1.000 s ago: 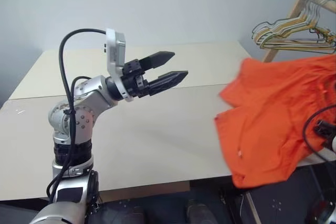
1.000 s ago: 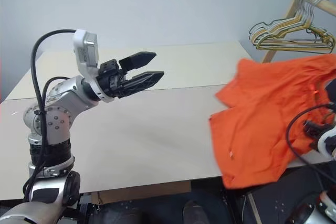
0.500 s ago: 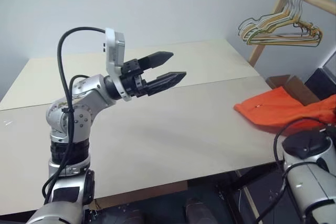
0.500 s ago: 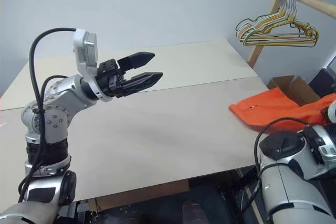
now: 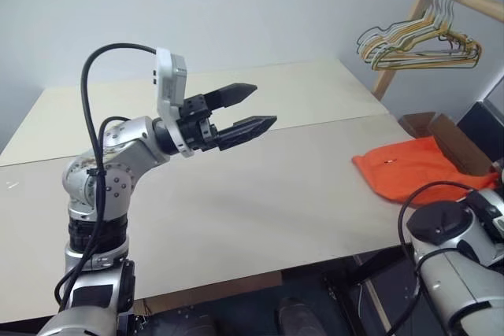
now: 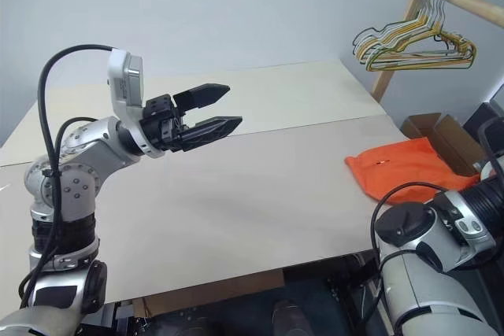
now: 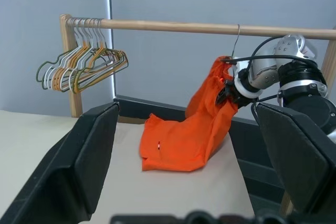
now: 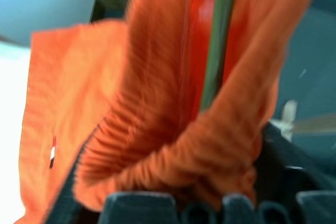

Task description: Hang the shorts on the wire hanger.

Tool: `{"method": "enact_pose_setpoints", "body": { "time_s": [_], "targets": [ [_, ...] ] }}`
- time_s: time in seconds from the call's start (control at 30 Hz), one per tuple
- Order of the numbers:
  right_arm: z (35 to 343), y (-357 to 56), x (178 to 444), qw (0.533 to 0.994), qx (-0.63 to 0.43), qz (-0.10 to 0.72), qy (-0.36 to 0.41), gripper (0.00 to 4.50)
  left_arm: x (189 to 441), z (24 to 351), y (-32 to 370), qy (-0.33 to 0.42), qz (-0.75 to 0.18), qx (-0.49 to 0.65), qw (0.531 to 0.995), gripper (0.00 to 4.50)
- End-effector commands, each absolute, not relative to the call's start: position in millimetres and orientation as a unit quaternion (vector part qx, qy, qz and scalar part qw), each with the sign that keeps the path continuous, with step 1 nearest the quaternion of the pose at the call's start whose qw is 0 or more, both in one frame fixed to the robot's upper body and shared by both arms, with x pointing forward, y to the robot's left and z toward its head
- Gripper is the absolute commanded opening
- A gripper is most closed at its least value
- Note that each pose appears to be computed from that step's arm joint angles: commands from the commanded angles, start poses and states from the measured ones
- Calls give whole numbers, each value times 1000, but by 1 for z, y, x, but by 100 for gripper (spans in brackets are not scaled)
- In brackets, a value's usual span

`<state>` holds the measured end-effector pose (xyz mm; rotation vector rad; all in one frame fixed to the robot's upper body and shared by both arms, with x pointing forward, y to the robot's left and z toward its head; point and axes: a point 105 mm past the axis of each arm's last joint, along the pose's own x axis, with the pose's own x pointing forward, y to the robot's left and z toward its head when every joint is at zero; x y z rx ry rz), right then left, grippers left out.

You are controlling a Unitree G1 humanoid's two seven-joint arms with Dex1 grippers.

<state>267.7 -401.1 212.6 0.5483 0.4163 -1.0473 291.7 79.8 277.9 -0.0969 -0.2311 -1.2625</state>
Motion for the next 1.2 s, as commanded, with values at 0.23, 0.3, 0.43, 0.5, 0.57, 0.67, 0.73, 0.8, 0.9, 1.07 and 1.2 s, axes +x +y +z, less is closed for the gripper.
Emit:
{"method": "enact_pose_setpoints", "body": {
  "time_s": [0.23,0.3,0.43,0.5,0.57,0.67,0.73,0.8,0.9,1.07,1.2],
  "targets": [
    [362,-358,255,750,-241,-601,-133,447,288,291,85,-127,-580,-19,805,450],
    [378,-317,269,758,-293,-539,-220,447,290,290,88,-127,-569,-15,813,450],
    [365,-250,318,847,-301,-333,-283,447,296,277,92,-112,-531,-12,840,450],
    [345,-219,342,905,-269,-194,-267,447,296,266,96,-101,-517,0,850,450],
    [311,-190,355,947,-228,-41,-223,447,296,255,103,-90,-493,19,865,450],
    [259,-167,354,950,-243,109,-162,447,295,237,119,-64,-454,60,886,450],
    [231,-161,348,941,-256,193,-108,447,287,226,130,-40,-447,77,890,450],
    [217,-158,341,931,-248,260,-66,447,279,216,138,-15,-443,94,891,450],
    [210,-157,332,913,-226,338,-36,447,269,206,149,11,-436,118,892,450],
    [205,-157,322,880,-236,411,-3,447,262,199,158,39,-419,120,899,450],
    [205,-156,323,880,-233,415,-3,447,260,199,158,39,-415,119,901,450]
  ]
}}
